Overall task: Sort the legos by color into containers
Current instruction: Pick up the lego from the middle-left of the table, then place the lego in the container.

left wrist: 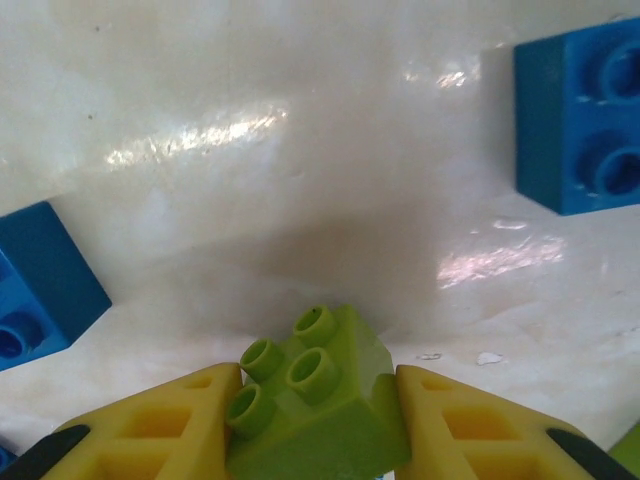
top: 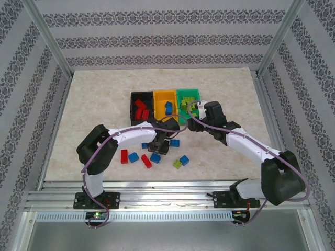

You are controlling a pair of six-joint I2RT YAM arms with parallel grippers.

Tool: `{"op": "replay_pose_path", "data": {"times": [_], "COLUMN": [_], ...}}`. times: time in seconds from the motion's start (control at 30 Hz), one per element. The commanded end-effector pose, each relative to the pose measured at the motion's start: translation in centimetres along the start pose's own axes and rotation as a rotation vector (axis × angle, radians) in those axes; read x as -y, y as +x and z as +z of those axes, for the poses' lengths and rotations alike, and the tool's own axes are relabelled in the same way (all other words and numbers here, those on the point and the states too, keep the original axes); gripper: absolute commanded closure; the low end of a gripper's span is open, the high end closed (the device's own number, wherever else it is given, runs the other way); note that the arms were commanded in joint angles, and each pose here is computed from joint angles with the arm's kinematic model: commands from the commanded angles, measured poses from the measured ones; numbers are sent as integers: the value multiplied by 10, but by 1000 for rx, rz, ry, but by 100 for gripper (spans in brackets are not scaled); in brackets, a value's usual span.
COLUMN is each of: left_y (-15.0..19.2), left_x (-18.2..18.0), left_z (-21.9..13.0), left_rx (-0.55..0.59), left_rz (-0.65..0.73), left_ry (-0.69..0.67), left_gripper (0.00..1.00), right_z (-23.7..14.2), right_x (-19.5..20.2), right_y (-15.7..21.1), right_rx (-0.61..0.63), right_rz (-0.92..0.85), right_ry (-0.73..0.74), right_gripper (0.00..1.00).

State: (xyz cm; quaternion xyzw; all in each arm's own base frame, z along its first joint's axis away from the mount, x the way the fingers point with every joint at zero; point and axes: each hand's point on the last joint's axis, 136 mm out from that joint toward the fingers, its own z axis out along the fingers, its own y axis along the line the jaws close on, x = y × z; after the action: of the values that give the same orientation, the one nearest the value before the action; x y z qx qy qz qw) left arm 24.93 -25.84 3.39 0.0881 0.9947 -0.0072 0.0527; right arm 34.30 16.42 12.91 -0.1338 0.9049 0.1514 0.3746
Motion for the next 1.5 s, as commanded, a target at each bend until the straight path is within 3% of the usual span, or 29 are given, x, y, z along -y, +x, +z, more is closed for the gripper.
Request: {"op": "replay_pose_path", "data": {"times": [0.0, 0.17, 0.3, 0.5, 0.67, 0.97, 1.17, 1.47], "left_y": [-1, -19, -46, -105, -155, -222, -239, -221], "left_x": [5, 20, 39, 59, 63, 73, 72, 66], "left_z": [-8, -19, -33, -62, -82, -88, -85, -113], "left_rx": [7, 56, 99, 197, 280, 333, 337, 395], "left_rz": [42, 56, 67, 75, 43, -7, -5, 14], "left_ry": [-12, 44, 120, 192, 230, 342, 317, 316], "left_gripper": [62, 62, 62, 62, 61, 57, 48, 42], "right_z": [-6, -8, -9, -11, -21, -29, -25, -16], "right_x": [-3, 4, 14, 31, 41, 48, 46, 38], "right_y": [-4, -4, -2, 0, 0, -2, -1, -1], "right_rx": [28, 38, 56, 59, 152, 202, 190, 185], "right_rz": [2, 25, 146, 252, 371, 366, 365, 376], "right_ry": [0, 25, 4, -17, -74, -49, -64, -121], "right_gripper": [39, 39, 39, 39, 39, 39, 39, 39]}}
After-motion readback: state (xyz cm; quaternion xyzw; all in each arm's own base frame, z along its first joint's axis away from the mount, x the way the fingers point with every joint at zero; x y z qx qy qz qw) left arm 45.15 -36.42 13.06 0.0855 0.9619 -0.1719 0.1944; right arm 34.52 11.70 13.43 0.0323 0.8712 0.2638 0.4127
